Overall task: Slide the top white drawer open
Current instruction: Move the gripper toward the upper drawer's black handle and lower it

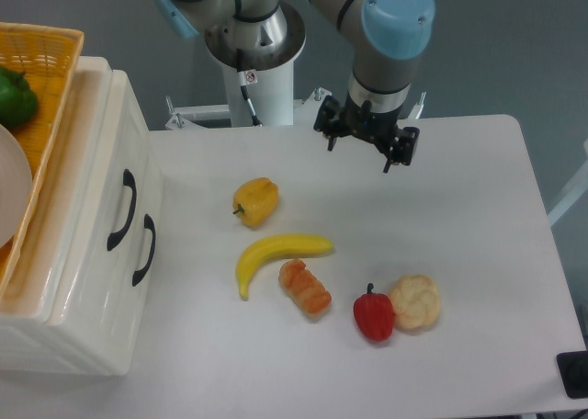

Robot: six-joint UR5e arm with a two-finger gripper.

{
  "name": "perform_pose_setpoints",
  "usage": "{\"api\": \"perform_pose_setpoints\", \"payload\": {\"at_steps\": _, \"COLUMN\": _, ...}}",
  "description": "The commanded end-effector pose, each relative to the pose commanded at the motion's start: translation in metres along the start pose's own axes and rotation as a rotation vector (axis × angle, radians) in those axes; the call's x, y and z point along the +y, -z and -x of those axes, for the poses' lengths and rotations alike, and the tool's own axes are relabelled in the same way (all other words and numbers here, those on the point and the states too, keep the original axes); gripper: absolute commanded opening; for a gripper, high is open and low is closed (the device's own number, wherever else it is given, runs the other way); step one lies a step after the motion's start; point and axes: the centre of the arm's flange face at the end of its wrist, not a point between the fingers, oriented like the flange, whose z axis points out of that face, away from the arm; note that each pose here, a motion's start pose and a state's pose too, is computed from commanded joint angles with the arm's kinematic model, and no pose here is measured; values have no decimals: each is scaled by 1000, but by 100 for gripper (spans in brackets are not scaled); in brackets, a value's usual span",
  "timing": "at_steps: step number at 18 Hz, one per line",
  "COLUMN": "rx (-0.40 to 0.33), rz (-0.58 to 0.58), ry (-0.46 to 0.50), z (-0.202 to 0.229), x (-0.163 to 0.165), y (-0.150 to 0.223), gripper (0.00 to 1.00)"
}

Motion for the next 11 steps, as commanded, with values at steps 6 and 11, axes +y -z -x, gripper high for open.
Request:
{"api": "perform_pose_setpoints", "payload": {"at_steps": 6, "rx": 16, "rz": -43, "ry": 108, "z": -17, "x": -13, "y": 12, "gripper": 100}}
{"api": "perform_pose_setpoints", "payload": {"at_steps": 11, "rx": 32, "rz": -38, "ry": 240, "z": -47, "x": -34, "y": 5, "gripper": 100}}
